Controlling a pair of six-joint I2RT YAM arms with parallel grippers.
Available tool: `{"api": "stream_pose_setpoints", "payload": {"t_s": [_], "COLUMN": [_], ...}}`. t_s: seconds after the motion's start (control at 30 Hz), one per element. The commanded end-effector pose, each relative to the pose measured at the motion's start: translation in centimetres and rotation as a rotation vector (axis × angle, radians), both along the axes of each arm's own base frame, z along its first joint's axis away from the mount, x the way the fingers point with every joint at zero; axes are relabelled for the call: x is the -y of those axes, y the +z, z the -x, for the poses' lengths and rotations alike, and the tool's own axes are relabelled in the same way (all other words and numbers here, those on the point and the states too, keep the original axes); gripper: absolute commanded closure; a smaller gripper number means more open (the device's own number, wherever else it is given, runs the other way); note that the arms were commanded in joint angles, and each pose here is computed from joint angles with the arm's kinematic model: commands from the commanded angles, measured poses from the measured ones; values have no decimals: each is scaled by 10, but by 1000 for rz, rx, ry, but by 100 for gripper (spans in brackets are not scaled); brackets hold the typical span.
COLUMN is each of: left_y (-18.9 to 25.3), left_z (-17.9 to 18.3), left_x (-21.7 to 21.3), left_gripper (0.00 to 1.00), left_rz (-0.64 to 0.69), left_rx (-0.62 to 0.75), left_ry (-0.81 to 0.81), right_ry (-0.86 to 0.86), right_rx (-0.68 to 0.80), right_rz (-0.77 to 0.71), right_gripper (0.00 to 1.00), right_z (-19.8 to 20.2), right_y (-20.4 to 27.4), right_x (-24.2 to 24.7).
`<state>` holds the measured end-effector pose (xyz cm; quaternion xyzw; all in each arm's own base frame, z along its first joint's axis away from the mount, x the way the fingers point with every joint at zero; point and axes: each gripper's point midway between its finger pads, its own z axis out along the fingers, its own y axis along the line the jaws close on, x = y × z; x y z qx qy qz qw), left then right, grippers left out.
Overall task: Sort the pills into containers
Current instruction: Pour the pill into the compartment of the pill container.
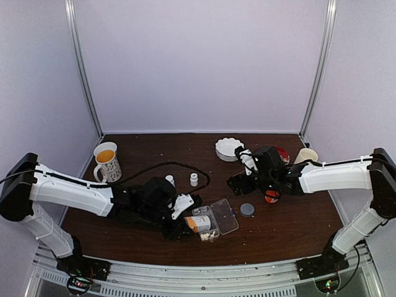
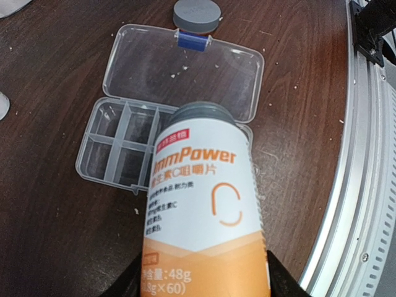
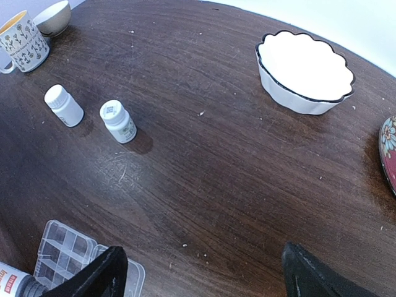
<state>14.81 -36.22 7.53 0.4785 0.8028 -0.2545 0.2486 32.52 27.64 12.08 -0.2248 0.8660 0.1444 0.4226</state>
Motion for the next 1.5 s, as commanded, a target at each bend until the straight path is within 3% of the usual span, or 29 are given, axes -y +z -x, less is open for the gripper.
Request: {"api": "stream_pose_setpoints", "payload": {"t_s": [0.0,0.13,0.3,0.4,0.57,0.67,0.8,0.9,1.03,1.17,1.4,1.47], "left_y": [13,36,22,38,27,43,25,30,14,28,21,9], "left_z": [-6,-1,-5,0,-3,-1,-4,4,-2,1,0,-1], "left_x": [8,17,11,22,16,21,12,21,13,18,14,10], "left_gripper": [100,100,100,100,100,100,100,100,100,100,100,100], "left_rz": [28,111,35,86,26,80,9,36,-12,70,52,-6], "left_rx": [28,24,14,6,9,12,18,-34,-6,9,7,-8], "left_ry": [10,-15,18,-5,10,-2,18,-15,6,-11,-10,2], "right_ry": [-2,-3,-3,-2,-3,-1,-1,-1,0,-1,0,2], "right_rx": [15,17,18,16,16,16,17,16,17,16,15,14], "right_rz": [7,7,8,8,7,7,6,6,7,10,9,10], "right_gripper": [10,10,10,10,10,10,10,10,10,11,10,10], "right_z": [-4,-4,-4,-4,-4,-4,-4,-4,-4,-4,-4,-4], "right_y": [6,6,6,5,5,6,6,6,6,5,5,5], "right_x": [-4,-4,-4,-4,-4,-5,-5,-5,-5,-5,-5,-6]}}
